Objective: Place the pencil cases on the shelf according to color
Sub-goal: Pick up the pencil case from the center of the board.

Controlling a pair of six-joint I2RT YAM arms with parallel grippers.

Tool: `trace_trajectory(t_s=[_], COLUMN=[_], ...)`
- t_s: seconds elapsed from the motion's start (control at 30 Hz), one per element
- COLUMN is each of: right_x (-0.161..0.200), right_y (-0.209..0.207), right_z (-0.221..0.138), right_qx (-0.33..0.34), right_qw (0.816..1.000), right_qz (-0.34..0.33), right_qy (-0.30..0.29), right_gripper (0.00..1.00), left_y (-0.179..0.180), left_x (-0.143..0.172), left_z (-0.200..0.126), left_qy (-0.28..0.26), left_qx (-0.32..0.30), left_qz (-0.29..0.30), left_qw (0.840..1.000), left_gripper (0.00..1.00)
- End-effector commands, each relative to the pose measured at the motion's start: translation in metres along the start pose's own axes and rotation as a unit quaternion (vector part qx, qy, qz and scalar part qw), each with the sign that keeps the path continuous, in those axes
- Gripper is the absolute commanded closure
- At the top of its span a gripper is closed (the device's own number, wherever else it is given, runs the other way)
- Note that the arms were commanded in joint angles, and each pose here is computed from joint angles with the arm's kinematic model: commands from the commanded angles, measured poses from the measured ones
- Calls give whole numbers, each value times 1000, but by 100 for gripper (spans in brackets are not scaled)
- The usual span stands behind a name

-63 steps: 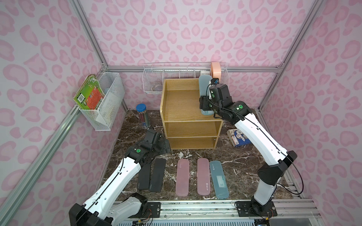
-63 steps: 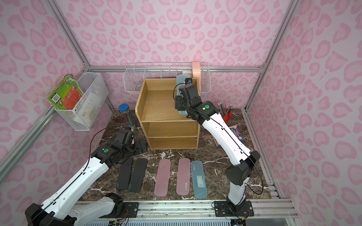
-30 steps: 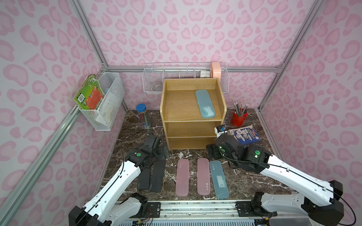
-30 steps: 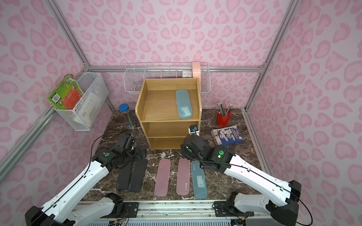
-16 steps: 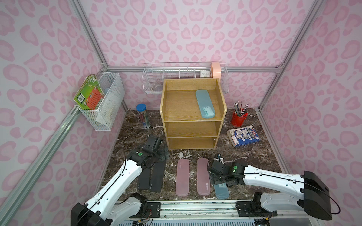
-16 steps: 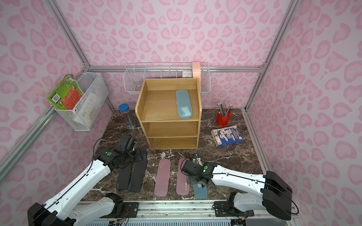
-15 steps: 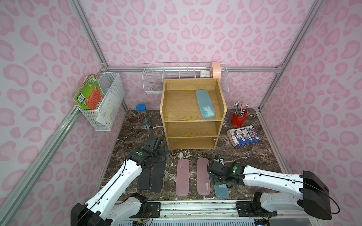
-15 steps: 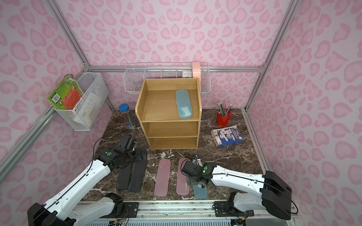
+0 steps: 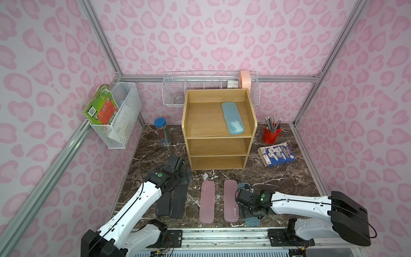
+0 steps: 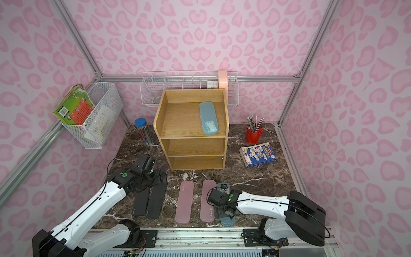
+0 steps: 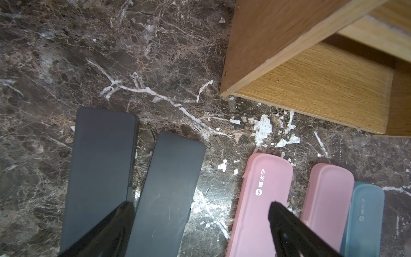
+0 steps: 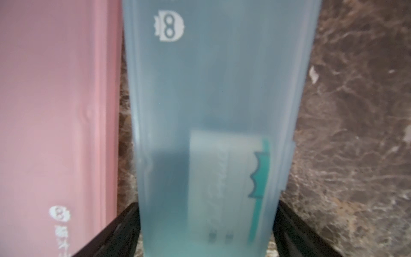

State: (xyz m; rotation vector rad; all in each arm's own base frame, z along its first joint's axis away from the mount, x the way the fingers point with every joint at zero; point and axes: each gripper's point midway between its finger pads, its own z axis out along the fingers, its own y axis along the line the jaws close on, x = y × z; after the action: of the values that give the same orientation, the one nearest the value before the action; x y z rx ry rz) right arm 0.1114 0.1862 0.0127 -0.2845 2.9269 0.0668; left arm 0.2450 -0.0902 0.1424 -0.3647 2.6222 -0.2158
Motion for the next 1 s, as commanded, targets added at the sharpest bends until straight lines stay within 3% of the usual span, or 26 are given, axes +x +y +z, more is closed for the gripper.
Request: trace_trajectory(t_s=[0.0,0.23,0.53,0.73,0.97], right_x=[-1,-3,-40,-61,-94], right_y=[5,-2,3,56,108], right_z=[9,5,-83,-150,-206], right_qx=[-10,1,-30,-122,-122], right_qw=[1000,999,990,970,953], right_qz=[10,28,37,-32,-105], right_qy=[-5,-32,-133,-208,-256], right_gripper=[11,31,38,40,40], left_y=[-2,-3,-5,-5,-5], left_x=[0,-3,-15,-27,-37], left_z=[2,3,-5,-13,-21], left_qy=[4,2,-21,-35,-47], left_qx=[3,0,0,-10,-13], left_qz=[-2,1,-3,-1,-3], left_qw=[1000,1000,1000,999,999], left_gripper=[1,1,1,1,1])
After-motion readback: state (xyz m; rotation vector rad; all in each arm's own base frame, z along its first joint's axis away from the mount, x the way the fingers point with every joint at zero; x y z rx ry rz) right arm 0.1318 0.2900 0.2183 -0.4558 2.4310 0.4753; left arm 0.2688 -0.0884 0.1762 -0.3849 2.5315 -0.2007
